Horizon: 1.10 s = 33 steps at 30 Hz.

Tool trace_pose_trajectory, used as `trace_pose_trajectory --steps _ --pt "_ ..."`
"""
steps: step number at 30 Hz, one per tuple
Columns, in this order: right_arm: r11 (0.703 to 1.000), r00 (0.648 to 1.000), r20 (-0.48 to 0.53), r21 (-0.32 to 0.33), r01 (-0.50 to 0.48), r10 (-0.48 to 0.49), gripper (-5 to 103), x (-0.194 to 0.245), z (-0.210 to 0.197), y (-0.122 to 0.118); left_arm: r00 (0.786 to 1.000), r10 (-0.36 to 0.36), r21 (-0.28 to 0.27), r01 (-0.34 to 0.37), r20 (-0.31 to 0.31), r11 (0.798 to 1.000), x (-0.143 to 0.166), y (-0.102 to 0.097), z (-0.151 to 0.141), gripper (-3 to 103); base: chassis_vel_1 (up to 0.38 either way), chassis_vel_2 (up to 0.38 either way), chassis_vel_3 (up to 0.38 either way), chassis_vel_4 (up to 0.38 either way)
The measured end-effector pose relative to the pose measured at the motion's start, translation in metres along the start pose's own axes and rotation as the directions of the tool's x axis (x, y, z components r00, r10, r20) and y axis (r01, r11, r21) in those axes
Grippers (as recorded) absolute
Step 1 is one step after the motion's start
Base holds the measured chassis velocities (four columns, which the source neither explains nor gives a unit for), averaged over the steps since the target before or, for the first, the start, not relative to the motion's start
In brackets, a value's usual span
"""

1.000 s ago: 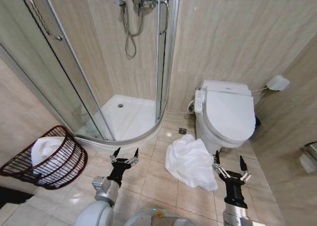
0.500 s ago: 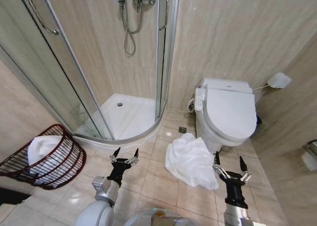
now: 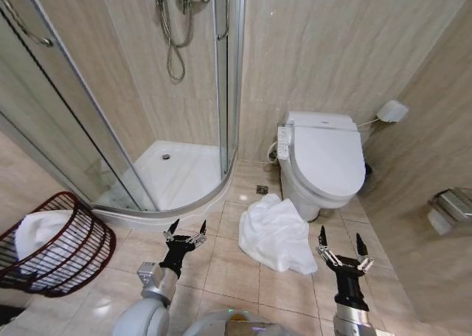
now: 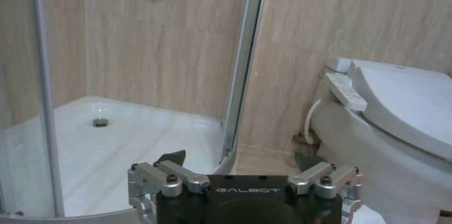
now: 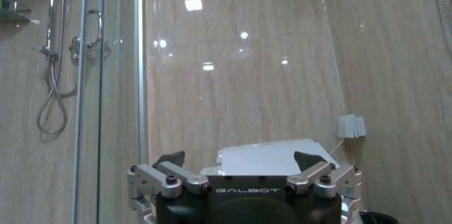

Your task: Discard the used towel into the hamper.

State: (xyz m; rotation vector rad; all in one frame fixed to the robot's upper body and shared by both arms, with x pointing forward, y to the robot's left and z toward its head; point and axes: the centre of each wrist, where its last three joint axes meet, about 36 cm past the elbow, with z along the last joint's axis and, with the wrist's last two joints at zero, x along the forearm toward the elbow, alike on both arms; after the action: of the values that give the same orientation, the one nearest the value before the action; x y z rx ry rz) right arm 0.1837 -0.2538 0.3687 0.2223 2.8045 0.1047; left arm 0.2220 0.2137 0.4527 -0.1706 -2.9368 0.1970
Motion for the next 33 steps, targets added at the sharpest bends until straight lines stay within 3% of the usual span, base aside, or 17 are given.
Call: trace_pose_trajectory --steps 33 --pt "1.000 1.000 -0.021 0.004 -0.023 0.023 100 0.0006 0.0010 -0.0027 1.000 0.000 0.000 0.000 0.000 1.000 0.0000 0.0000 0.0000 100 0.000 0.000 0.000 0.000"
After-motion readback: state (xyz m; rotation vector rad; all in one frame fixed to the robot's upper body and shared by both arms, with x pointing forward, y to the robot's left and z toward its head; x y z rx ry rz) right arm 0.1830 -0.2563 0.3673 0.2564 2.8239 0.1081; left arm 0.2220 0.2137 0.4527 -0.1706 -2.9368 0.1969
